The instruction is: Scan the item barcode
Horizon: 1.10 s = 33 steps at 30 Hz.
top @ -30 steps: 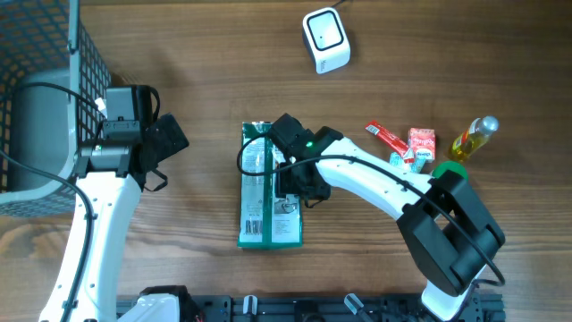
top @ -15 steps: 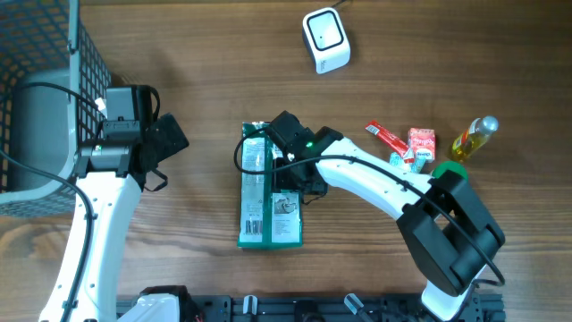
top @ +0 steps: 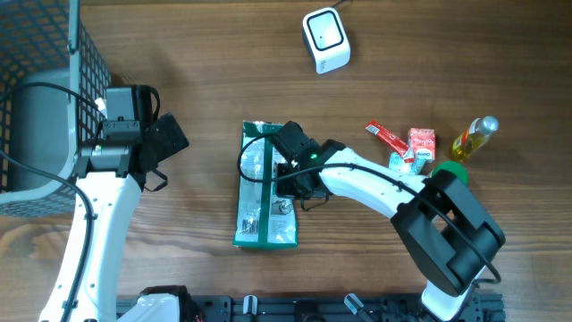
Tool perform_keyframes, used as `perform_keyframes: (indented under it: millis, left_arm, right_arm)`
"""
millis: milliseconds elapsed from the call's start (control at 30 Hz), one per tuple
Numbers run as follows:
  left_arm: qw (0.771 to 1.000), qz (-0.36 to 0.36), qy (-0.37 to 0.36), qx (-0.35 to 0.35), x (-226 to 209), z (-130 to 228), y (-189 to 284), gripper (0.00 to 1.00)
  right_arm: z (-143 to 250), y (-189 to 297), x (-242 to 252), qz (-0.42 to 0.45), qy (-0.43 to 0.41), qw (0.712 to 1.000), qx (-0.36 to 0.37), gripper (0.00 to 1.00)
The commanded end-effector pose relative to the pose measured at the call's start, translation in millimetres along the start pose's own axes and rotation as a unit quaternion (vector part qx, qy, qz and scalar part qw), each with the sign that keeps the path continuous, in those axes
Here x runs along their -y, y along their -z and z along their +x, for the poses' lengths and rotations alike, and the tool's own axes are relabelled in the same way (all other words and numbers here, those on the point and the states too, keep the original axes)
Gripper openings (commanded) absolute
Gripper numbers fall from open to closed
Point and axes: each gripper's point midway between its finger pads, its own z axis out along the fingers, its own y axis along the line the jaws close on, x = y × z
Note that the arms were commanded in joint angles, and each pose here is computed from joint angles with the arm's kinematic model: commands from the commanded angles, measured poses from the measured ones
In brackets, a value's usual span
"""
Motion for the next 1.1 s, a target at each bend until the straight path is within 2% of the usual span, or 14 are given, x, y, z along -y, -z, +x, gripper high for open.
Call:
perform_keyframes:
  millis: [0,67,200,1067]
  left_arm:
    - [1.000,-0.004,0.008,0.008,-2,-5,2,1.00]
    - [1.000,-0.004,0.008,0.008,-2,-5,2,1.00]
    - [1.000,-0.004,0.008,0.008,-2,-5,2,1.00]
    - [1.000,-0.004,0.008,0.008,-2,-5,2,1.00]
  right_arm:
    - [3,-7,17,0.015,-0.005,1.000,-0.016,0.04]
    - [-4,-3,22,0.012,-0.017,1.000,-0.010,0.04]
    - [-10,-1,30,0.010,-0.031,0.999,-0.011,0.11]
    - [-11,-1,29,0.009,-0.031,0.999,-0.010,0.13]
